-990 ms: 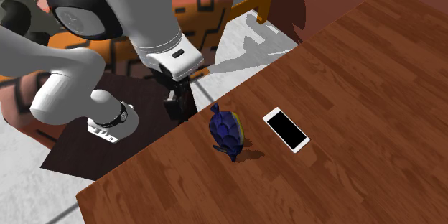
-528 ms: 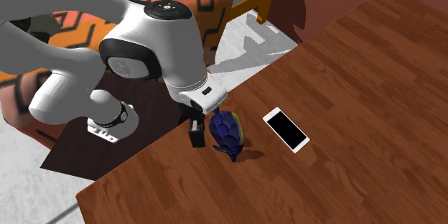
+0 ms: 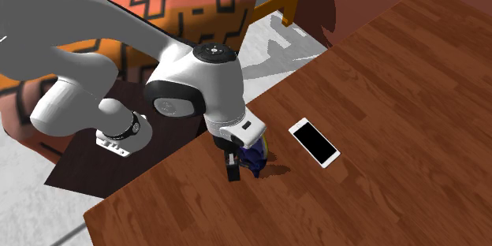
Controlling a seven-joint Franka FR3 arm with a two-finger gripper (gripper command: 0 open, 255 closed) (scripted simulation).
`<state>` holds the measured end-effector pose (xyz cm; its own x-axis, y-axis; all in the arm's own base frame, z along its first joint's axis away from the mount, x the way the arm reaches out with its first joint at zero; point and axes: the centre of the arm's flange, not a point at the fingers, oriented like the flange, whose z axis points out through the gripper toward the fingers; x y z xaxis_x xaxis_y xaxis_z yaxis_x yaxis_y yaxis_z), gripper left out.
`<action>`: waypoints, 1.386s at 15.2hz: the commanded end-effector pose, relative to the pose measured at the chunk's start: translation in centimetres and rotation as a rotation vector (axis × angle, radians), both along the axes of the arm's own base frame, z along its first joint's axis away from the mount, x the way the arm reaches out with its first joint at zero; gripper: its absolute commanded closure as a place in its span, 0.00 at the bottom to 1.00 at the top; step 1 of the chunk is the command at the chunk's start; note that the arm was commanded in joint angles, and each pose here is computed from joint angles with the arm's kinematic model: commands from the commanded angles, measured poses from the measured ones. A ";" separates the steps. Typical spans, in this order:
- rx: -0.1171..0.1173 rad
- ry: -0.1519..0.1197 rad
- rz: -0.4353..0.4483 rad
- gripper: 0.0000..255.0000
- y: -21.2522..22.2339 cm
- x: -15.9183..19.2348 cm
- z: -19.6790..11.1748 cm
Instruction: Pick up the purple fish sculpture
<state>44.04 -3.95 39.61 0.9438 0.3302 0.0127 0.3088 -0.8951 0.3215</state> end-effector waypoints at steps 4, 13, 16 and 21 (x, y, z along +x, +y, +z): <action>-0.001 0.000 0.001 0.00 0.0 0.1 -2.9; -0.001 0.000 0.001 1.00 0.0 0.1 -3.0; -0.001 0.000 0.001 1.00 0.0 0.1 -2.9; -0.001 0.000 0.001 1.00 0.0 0.1 -0.3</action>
